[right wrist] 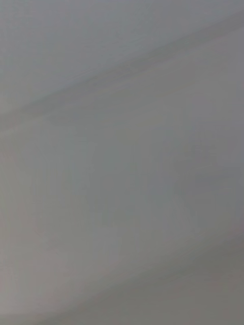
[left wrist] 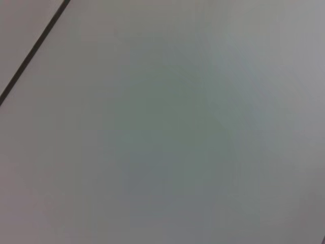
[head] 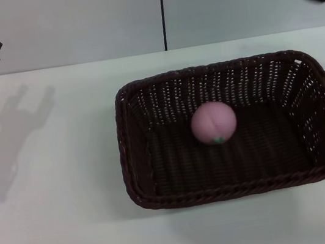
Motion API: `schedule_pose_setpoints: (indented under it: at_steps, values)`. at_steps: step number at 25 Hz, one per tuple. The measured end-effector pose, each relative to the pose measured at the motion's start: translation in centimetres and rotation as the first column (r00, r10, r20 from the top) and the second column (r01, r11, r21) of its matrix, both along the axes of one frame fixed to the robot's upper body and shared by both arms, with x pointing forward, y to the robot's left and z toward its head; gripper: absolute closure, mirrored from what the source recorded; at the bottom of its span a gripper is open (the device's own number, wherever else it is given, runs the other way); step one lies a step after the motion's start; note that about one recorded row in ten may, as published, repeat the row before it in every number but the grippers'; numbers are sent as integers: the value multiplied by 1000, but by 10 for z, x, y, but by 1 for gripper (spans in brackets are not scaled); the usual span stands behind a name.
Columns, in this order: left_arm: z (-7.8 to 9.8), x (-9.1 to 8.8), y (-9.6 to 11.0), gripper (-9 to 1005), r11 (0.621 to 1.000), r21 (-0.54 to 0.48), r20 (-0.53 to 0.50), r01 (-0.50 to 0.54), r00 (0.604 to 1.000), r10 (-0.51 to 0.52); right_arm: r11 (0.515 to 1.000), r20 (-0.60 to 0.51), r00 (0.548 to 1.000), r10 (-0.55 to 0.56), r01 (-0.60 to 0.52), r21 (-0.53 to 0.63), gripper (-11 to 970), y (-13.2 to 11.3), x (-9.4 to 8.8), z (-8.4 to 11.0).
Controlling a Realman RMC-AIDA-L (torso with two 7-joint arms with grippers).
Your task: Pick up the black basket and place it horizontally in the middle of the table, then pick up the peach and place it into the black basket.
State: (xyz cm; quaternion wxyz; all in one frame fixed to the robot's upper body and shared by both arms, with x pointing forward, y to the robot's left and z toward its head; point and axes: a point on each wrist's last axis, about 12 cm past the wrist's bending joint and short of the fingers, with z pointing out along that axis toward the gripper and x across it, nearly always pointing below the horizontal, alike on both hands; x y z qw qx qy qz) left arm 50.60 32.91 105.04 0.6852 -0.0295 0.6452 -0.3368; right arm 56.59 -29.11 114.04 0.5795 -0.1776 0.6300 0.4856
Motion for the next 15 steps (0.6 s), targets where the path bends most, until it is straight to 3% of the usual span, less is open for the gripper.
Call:
schedule_pose_setpoints:
  at_steps: [1,2,4,7,15]
  values:
    - [0,0,0,246,1000,0,0,0,1000,0,1000,0,1000,0,0,0,515,0,0,0]
    - [0,0,0,246,1000,0,1,0,1000,0,987,40,989,-143,139,79,515,-15,-9,-14]
    - [0,-1,1,246,1000,0,2,-1,1000,1,977,53,980,-192,187,99,515,-20,-13,-19]
    - [0,-1,1,246,1000,-2,4,-8,1000,8,909,66,917,-393,376,181,515,-36,-27,-39]
    - [4,0,4,246,1000,-13,28,-21,999,21,828,64,834,-548,529,188,514,-47,-36,-55]
